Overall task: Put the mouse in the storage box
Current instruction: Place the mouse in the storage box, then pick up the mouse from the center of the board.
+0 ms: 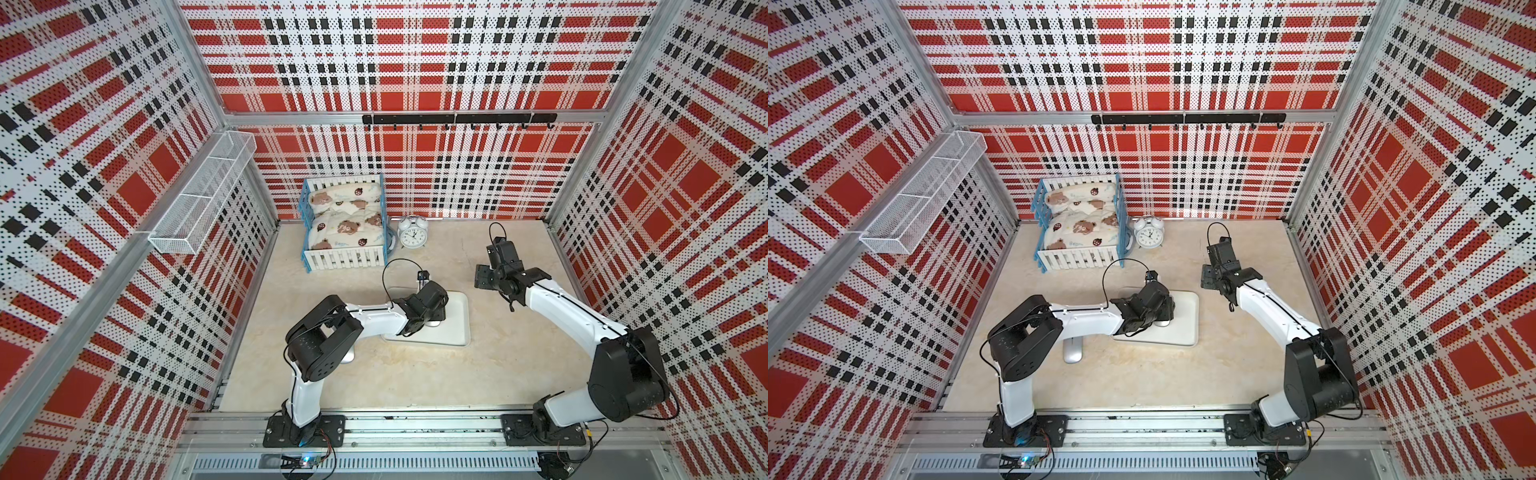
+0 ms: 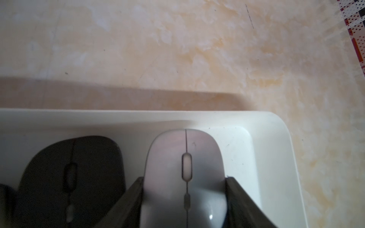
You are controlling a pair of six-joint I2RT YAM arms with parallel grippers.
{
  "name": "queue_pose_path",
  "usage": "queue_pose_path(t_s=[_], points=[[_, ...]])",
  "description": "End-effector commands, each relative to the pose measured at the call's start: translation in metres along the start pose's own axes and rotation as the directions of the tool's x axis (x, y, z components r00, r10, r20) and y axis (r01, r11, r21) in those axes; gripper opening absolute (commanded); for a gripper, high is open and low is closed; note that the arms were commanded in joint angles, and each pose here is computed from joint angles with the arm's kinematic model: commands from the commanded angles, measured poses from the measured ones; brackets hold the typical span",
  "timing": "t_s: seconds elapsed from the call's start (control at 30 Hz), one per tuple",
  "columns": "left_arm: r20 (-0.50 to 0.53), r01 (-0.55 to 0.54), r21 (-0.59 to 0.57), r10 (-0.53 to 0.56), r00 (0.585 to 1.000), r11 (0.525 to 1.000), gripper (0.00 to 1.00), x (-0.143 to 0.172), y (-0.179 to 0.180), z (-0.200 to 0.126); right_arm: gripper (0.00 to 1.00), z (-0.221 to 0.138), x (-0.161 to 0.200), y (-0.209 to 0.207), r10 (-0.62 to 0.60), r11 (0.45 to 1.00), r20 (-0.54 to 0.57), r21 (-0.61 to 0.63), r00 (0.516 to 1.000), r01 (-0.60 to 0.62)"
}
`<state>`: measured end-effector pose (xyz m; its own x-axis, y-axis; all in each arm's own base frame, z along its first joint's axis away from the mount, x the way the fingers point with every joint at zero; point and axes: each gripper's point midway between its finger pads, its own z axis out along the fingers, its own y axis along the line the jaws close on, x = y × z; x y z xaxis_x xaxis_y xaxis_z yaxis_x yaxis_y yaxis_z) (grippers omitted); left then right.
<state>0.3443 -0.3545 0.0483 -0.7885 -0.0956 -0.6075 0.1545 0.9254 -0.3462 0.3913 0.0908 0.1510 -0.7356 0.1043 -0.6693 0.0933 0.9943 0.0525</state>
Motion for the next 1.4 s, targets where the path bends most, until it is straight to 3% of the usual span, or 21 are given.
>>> queue_pose_path(t_s=[0.0,0.13,0.5,0.9,1.13,1.37], points=[[0.008,-0.012,-0.036,0.012,1.0,0.999,0.47,-0.001,0.003,0.003,0.7,-0.007,-0.007,-0.001,0.009,1.0,0.032,-0.014,0.999,-0.008],[0.017,-0.019,-0.041,0.019,1.0,0.999,0.58,-0.004,0.0,0.001,0.7,-0.007,-0.007,0.0,0.004,1.0,0.031,-0.02,1.0,-0.004],[0.009,-0.041,-0.054,0.042,0.999,0.998,0.7,-0.003,-0.006,0.001,0.7,-0.006,-0.005,0.002,-0.007,1.0,0.028,-0.03,1.0,0.008],[0.025,-0.058,-0.063,0.059,0.998,0.996,0.66,-0.008,-0.011,-0.005,0.7,-0.008,-0.005,0.002,-0.017,0.999,0.032,-0.033,0.999,0.018],[0.032,-0.095,-0.129,0.1,0.994,0.987,0.63,-0.009,-0.008,-0.009,0.7,-0.008,-0.006,0.003,-0.017,0.999,0.036,-0.041,0.999,0.019],[0.071,-0.112,-0.167,0.125,0.99,0.98,0.69,-0.028,-0.01,-0.03,0.7,-0.008,-0.007,0.004,-0.021,0.999,0.037,-0.042,0.999,0.022]])
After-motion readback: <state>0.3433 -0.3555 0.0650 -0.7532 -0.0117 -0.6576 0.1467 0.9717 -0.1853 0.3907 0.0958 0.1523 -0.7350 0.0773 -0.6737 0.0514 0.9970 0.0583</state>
